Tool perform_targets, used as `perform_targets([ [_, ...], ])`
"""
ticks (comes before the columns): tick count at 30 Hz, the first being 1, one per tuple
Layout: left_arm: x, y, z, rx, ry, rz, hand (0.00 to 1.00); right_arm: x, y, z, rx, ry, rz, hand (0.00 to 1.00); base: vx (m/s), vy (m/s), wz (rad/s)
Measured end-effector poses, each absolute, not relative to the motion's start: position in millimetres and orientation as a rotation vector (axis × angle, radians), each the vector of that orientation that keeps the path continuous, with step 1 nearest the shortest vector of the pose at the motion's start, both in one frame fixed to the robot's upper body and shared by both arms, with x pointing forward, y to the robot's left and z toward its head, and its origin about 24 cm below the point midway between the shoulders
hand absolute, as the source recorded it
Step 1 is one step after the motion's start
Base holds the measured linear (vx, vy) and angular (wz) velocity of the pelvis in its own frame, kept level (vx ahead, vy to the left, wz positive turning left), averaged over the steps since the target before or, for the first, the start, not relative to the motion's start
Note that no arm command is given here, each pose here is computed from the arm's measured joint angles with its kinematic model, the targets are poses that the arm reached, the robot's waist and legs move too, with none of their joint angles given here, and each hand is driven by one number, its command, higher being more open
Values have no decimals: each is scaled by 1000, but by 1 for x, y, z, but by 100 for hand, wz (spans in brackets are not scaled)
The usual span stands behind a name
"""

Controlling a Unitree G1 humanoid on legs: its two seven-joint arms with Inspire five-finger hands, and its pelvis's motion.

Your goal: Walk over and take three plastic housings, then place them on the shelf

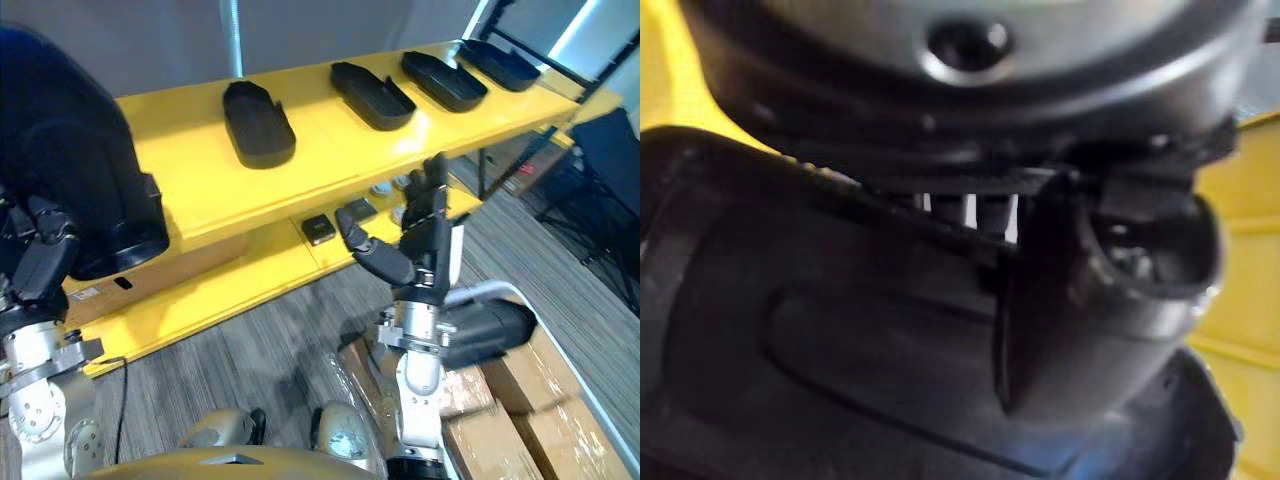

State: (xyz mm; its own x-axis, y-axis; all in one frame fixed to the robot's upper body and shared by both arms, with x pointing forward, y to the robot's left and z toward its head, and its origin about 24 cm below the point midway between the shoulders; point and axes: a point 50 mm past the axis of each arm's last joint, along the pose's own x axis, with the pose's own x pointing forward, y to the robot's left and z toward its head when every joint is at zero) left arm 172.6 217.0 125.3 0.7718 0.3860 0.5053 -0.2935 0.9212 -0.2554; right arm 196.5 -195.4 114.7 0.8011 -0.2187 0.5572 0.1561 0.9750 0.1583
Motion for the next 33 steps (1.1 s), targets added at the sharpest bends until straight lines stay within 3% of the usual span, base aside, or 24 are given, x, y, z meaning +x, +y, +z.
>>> perform_targets([
  [10, 174, 212, 127, -173, -588, 325, 0, 195, -216, 165, -12, -854, -116, 100, 317, -76, 86],
  [17, 179, 218, 118, -166, -552, 341, 0, 187, -237, 169, -72, -853, -138, 100, 33, 150, 41],
  [26, 189, 211, 117, -90, -471, 119, 0, 192, -228, 157, -29, -755, -115, 100, -17, 6, 6],
  [33, 200, 194, 101, -306, -306, -1, 0, 195, -220, 149, 11, -687, -63, 100, -75, 21, -43],
])
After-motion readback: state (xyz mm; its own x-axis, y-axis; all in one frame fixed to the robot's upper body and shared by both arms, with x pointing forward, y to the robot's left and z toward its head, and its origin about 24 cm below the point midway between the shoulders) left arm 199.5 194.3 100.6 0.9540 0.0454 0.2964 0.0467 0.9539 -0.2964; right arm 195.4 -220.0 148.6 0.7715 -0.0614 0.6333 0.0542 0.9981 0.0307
